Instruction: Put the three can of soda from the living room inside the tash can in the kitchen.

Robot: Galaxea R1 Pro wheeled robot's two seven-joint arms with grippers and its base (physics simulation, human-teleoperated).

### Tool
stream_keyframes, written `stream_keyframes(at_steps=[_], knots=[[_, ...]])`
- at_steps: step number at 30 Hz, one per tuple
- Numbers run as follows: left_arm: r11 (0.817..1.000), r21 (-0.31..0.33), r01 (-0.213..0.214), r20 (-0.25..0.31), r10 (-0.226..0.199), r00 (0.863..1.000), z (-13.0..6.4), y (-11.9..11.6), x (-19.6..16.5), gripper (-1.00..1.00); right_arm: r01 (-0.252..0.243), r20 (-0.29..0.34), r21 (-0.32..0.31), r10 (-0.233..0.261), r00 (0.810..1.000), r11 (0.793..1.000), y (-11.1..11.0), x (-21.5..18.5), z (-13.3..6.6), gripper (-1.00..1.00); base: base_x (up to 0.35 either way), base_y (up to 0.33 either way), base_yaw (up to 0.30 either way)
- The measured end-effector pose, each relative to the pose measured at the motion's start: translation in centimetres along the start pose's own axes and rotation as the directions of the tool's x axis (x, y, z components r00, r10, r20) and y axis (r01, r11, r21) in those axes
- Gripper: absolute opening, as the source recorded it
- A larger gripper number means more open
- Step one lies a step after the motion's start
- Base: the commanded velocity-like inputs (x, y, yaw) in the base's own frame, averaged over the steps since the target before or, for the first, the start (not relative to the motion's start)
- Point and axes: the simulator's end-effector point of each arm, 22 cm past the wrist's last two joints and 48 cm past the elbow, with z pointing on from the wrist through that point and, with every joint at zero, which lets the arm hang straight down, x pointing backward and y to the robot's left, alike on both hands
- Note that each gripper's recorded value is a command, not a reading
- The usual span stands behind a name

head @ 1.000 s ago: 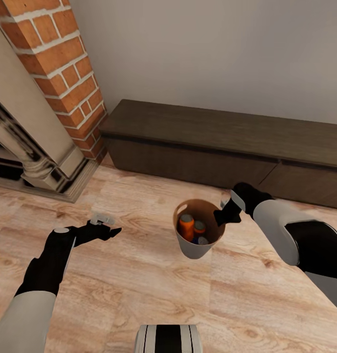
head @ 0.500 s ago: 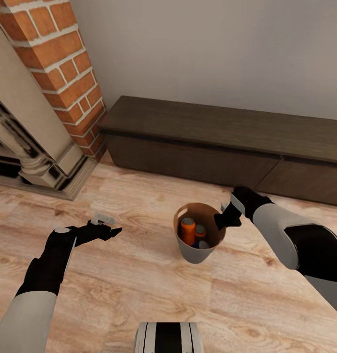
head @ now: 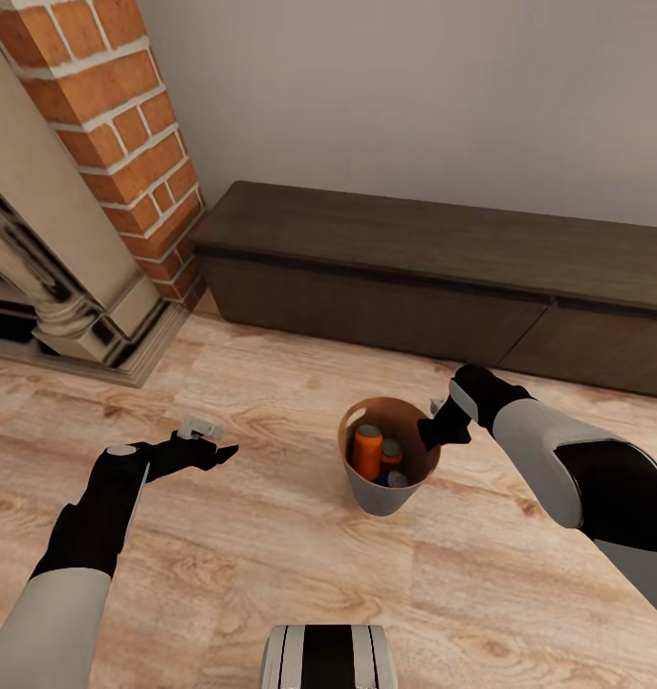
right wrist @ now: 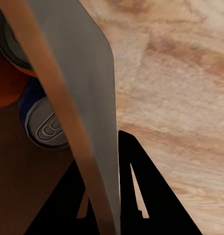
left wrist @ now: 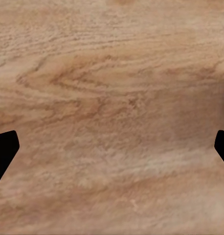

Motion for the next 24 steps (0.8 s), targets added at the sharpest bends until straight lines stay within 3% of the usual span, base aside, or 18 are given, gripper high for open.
stream_keyframes(at_steps=[24], knots=[[1.000, 0.013, 0.013, -0.026, -0.013, 1.000, 1.0, -0.4, 1.6, 1.00, -0.001, -0.016, -0.004, 0.001, 1.000, 1.000, 0.1, -0.1, 0.8, -1.00, 0.000, 0.000, 0.000]])
